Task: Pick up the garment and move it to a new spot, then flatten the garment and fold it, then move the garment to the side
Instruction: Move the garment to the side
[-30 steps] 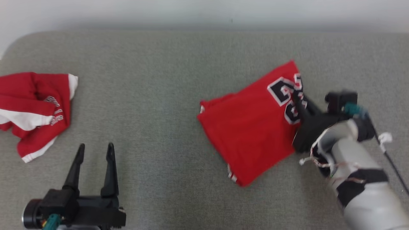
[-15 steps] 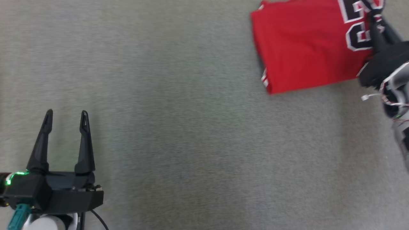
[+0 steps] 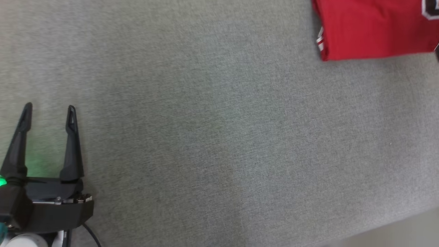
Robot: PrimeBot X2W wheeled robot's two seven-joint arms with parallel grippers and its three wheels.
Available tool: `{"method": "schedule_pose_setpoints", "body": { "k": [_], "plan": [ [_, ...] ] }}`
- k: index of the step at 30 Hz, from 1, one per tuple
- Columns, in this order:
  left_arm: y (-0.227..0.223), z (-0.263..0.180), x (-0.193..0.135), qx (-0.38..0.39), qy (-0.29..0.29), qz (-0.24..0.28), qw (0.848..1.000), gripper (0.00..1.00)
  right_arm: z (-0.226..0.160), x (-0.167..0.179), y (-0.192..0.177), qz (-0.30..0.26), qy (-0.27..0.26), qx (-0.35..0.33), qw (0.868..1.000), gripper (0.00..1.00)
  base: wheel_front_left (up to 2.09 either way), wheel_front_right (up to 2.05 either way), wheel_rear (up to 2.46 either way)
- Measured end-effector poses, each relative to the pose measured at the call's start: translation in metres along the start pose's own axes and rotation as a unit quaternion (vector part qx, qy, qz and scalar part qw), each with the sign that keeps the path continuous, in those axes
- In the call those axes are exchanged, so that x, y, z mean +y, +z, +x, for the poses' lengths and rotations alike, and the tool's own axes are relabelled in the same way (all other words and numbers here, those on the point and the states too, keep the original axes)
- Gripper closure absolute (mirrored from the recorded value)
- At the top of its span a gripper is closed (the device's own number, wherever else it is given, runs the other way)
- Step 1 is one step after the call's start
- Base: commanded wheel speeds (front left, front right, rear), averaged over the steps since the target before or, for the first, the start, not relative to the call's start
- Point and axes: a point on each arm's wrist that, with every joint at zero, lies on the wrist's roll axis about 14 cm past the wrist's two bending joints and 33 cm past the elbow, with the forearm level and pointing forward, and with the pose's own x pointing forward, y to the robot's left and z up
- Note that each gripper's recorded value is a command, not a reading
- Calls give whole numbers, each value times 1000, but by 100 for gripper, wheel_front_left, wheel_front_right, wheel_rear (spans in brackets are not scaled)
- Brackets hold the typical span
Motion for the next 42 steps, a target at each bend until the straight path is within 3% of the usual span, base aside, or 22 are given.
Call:
{"method": "schedule_pose_setpoints", "body": {
  "k": [8, 19, 21, 22, 27, 34, 42],
  "plan": [
    [-13, 6, -5, 11, -11, -3, 1000, 0, 13, -32, 6, -52, -34, 24, 998, 100, 0, 0, 0],
    [-17, 3, 4, 16, -1, 2, 1000, 0, 31, -38, 12, -71, -46, 34, 996, 100, 0, 0, 0],
    [-17, 3, 5, 17, 1, 2, 1000, 0, 33, -37, 12, -80, -46, 29, 995, 14, 0, 0, 0],
    [-18, 3, 5, 18, 2, 2, 1000, 0, 34, -37, 13, -82, -47, 28, 995, 0, 0, 0, 0],
    [-17, 1, 6, 17, 5, 3, 1000, 0, 34, -41, 28, -84, -53, -4, 995, 0, 0, 0, 0],
    [-6, -6, 8, 4, 19, -7, 1000, 0, 22, -46, 70, -22, -66, -93, 993, 0, 0, 0, 0],
    [7, -30, 13, -2, 50, -18, 999, 0, -2, -5, 118, 8, -10, -184, 983, 0, 0, 0, 0]
  ]
}}
